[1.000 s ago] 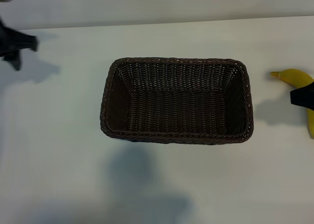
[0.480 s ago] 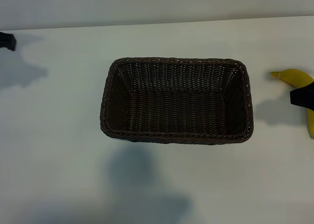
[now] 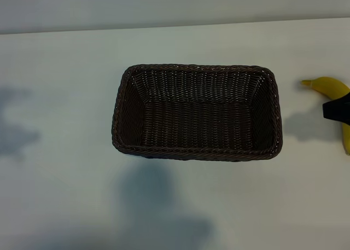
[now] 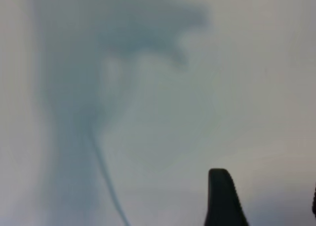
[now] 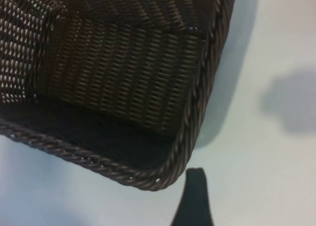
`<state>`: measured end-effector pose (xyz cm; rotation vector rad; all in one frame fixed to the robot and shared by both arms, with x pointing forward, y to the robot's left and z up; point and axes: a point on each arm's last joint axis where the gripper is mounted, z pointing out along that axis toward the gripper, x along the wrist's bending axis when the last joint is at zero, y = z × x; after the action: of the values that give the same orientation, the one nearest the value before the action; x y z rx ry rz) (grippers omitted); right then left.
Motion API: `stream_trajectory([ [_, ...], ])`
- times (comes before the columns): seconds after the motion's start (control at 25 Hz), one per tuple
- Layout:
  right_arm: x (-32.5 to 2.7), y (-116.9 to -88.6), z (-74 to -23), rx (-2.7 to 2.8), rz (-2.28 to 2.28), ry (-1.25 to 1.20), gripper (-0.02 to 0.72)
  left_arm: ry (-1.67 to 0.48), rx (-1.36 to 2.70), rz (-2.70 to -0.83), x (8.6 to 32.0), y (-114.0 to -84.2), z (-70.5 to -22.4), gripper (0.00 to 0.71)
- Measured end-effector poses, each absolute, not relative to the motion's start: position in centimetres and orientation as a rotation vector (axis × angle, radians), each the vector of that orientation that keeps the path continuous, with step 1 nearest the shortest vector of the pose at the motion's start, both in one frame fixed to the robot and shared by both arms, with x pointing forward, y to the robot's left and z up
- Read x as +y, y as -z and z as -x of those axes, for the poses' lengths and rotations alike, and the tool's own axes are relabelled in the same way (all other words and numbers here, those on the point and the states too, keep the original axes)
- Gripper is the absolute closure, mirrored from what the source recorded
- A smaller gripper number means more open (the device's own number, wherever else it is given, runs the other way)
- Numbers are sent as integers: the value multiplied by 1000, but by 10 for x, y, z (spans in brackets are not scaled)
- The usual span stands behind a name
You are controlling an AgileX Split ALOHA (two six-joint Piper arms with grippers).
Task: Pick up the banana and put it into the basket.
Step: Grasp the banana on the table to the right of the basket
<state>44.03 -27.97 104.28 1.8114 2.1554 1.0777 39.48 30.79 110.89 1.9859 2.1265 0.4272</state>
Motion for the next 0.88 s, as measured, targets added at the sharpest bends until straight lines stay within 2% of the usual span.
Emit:
stream_trajectory([
  [0.2,-280,-1043,-441,2149,-1810,-1077,98,-530,2039,-1894,307,-1097,-328,256],
  [0.4,-280,-1043,-441,2148,-1810,-1077,98,-606,1945,-1815,305,-1065,-290,255],
  [0.56,-280,-1043,-441,2147,-1810,-1077,98,-661,1894,-1773,305,-1042,-272,255],
  [0.88,-282,-1044,-444,2107,-1801,-1075,98,-751,1813,-1703,305,-1044,-257,255],
])
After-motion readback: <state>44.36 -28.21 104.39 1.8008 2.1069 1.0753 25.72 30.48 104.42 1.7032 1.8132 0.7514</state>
